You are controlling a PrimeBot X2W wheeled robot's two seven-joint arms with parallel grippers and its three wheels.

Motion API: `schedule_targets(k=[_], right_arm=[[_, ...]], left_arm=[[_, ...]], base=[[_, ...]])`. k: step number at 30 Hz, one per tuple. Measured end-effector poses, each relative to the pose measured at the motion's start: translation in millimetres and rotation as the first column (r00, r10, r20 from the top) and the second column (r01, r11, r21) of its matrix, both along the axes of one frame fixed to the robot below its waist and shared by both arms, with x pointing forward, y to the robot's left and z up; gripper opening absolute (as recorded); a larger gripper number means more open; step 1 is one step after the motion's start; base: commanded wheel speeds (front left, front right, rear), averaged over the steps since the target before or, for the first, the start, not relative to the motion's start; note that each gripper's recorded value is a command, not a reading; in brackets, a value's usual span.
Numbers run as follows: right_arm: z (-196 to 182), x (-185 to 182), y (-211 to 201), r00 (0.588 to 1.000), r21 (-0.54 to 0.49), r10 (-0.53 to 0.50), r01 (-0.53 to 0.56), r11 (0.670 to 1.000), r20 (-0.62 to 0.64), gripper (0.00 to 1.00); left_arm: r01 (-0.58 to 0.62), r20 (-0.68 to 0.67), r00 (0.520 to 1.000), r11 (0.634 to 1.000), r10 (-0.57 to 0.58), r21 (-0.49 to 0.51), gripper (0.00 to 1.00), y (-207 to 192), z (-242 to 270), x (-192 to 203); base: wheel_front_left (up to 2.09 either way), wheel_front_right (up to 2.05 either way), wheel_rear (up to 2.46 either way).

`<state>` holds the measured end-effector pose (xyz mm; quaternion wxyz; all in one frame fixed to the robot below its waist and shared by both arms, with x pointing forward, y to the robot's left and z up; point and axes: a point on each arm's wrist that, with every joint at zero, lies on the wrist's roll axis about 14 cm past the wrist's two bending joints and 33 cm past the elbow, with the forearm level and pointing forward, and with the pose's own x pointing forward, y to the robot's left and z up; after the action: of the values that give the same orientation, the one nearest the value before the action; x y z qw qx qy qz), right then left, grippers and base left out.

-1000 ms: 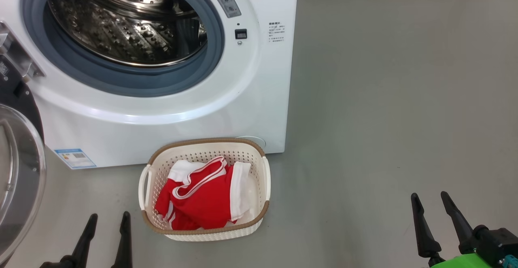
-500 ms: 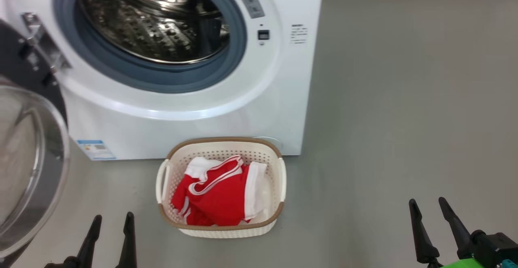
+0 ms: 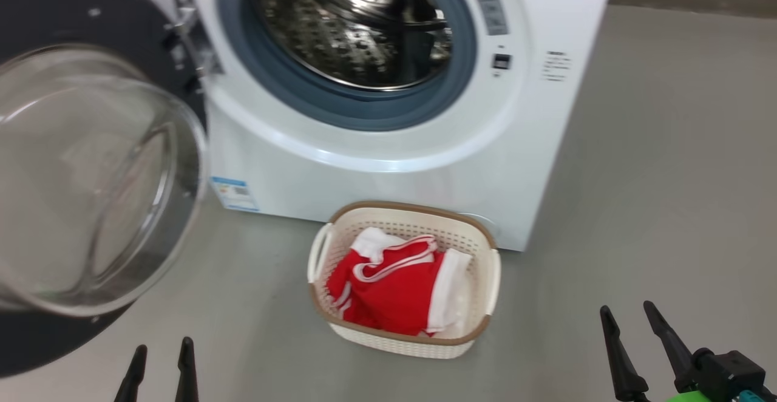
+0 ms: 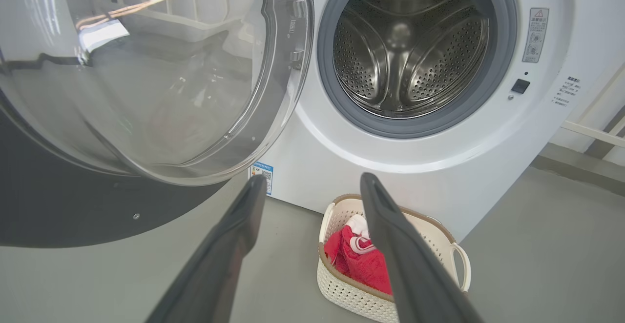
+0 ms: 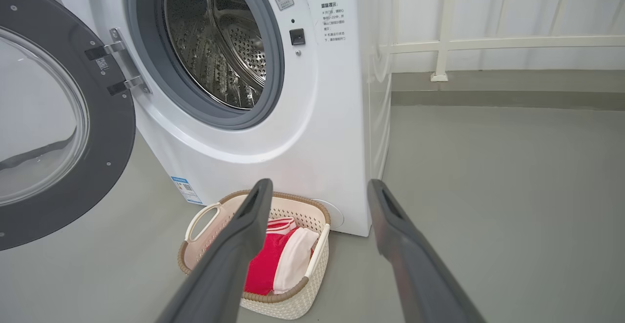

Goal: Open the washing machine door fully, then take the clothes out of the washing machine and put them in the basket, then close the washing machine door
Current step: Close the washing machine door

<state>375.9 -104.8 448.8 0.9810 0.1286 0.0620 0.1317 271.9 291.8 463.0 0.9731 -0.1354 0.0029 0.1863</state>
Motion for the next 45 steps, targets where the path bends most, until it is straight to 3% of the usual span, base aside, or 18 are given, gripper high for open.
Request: schedule_targets(k=[8,17,29,30,31,32,33,38,42,45], right_arm=[[0.1,5.0,57.0,0.984,-0.005,0.180,-0.180,0.984,0.001,1.00],[-0.5,4.6,117.2,0.928,-0.012,0.372,-0.372,0.928,0.005,1.00],[0.2,4.8,129.4,0.916,0.012,0.400,-0.400,0.916,0.001,1.00],[0.2,4.8,129.4,0.916,0.012,0.400,-0.400,0.916,0.001,1.00],[0.4,4.9,129.1,0.917,0.012,0.400,-0.400,0.917,0.001,1.00],[0.7,4.9,128.9,0.917,0.011,0.399,-0.399,0.917,0.002,1.00],[1.2,4.9,128.7,0.918,0.012,0.397,-0.397,0.918,0.003,1.00],[4.2,5.5,126.6,0.924,0.020,0.381,-0.382,0.924,0.010,1.00],[4.7,6.3,122.7,0.932,0.029,0.361,-0.362,0.932,0.009,1.00],[-0.4,2.7,119.3,0.937,0.037,0.350,-0.349,0.936,-0.009,1.00]], left_arm=[[-0.153,-0.012,0.988,0.988,0.152,-0.037,1.00,21.3,-6.2,-49.2],[-0.290,-0.004,0.957,0.955,0.290,-0.066,1.00,40.5,-2.7,-80.6],[-0.323,-0.006,0.946,0.942,0.324,-0.086,1.00,42.5,-3.6,-90.8],[-0.323,-0.006,0.946,0.942,0.324,-0.086,0.89,42.5,-3.6,-90.8],[-0.324,-0.002,0.946,0.942,0.325,-0.087,0.44,42.9,-2.8,-90.8],[-0.327,0.006,0.944,0.941,0.329,-0.090,0.09,44.2,-0.9,-91.0],[-0.333,0.018,0.942,0.939,0.336,-0.087,0.00,46.9,2.7,-91.6],[-0.407,0.244,0.886,0.913,0.394,0.002,0.00,86.4,77.4,-94.2],[-0.469,0.461,0.808,0.874,0.367,0.127,0.00,110.9,158.9,-95.0],[-0.522,0.570,0.741,0.838,0.354,0.159,0.00,128.6,202.2,-98.5]], base=[[0.00,0.00,0.00],[0.00,0.00,0.00],[0.00,0.00,0.00],[0.00,0.00,0.00],[0.00,0.00,0.00],[0.00,0.00,0.00],[0.00,0.00,0.00],[0.00,0.00,0.00],[0.00,0.00,0.00],[0.00,0.00,0.00]])
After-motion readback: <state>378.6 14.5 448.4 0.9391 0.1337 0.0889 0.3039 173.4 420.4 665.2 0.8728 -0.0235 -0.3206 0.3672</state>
